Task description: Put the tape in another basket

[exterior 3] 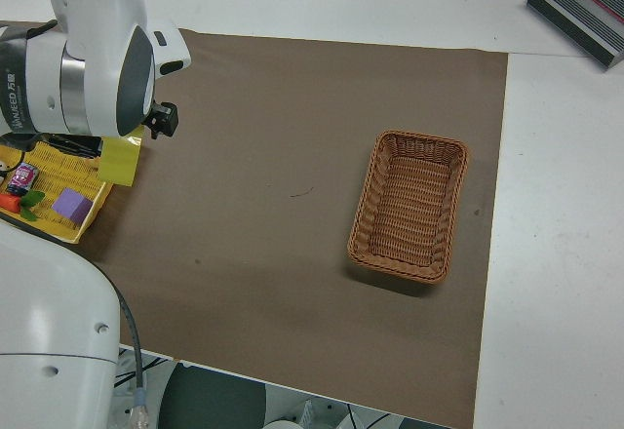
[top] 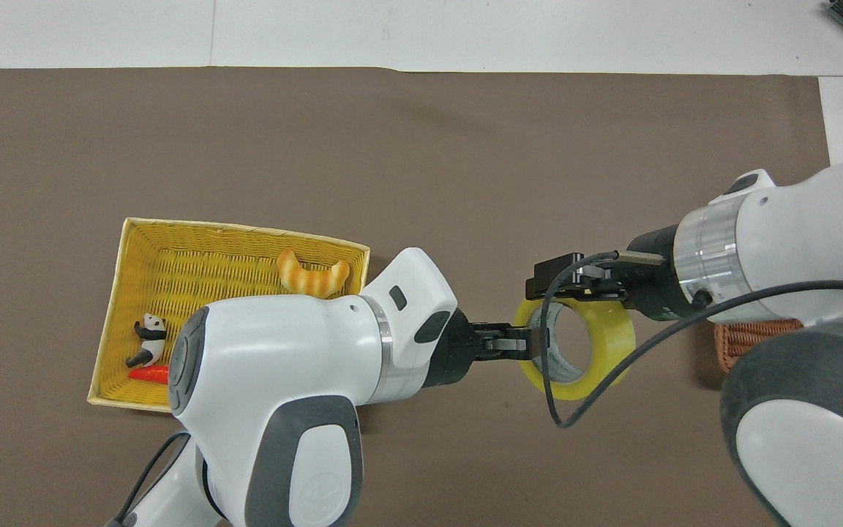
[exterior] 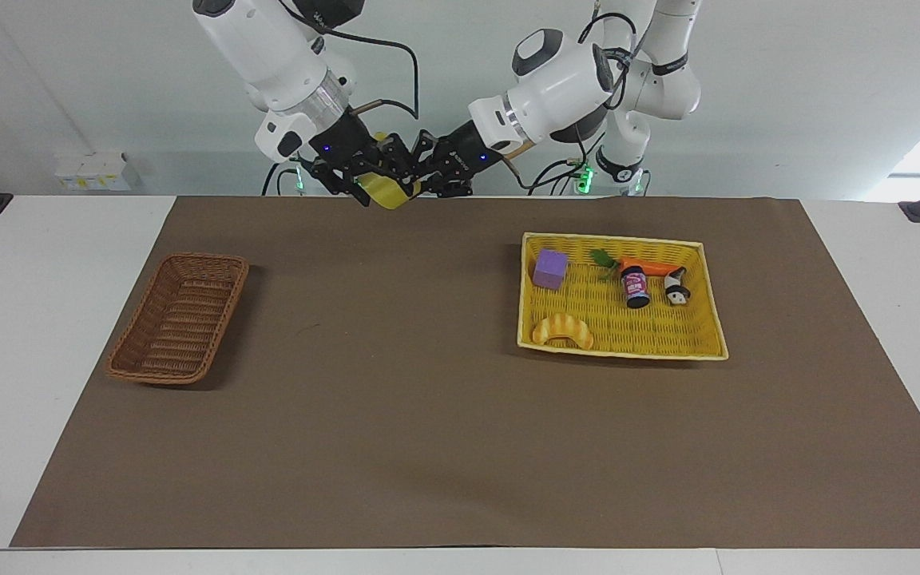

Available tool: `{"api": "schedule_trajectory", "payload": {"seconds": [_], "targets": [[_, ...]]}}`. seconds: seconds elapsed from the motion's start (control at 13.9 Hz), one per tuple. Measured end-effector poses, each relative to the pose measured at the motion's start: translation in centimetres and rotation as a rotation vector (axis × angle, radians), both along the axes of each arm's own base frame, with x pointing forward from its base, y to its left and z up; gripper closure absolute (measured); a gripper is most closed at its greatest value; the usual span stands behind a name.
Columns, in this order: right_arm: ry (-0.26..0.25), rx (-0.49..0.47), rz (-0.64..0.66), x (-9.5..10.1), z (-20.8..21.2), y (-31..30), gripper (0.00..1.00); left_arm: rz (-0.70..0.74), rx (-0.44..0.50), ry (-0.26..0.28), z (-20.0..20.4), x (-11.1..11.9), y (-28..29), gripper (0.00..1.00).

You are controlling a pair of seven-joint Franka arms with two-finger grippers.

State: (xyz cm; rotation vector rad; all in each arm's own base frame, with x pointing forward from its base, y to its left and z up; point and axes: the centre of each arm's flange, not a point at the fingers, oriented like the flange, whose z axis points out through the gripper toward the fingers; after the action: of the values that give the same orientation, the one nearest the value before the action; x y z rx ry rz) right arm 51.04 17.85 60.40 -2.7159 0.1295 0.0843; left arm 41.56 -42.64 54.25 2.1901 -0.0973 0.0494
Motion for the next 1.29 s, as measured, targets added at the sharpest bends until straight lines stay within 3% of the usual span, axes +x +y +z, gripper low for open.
{"api": "schedule_trajectory", "payload": {"seconds": [0.07,0.22,0.65,0.86,1.15,1.29], "targets": [[-0.009,0.005,0.026,0.0,0.0,-0.1,0.22,0.008,0.000,0.014,0.0,-0.2,-0.2,0.78],[-0.014,0.021,0.060,0.0,0.1,-0.5,0.40,0.041,-0.003,0.030,-0.2,-0.8,-0.8,0.78],[0.001,0.025,0.078,0.0,-0.1,-1.4,0.40,0.095,-0.010,0.052,-0.3,-1.9,-1.7,0.78],[0.019,0.020,0.073,0.0,-0.6,-2.0,0.40,0.146,-0.022,0.067,0.4,-1.1,-0.7,0.50],[0.025,0.019,0.070,0.0,-0.8,-2.1,0.40,0.132,-0.018,0.096,1.2,-1.7,0.2,0.03],[0.025,0.019,0.070,0.0,-0.8,-2.1,0.40,0.114,0.004,0.123,0.7,-2.4,1.6,0.00]]}}
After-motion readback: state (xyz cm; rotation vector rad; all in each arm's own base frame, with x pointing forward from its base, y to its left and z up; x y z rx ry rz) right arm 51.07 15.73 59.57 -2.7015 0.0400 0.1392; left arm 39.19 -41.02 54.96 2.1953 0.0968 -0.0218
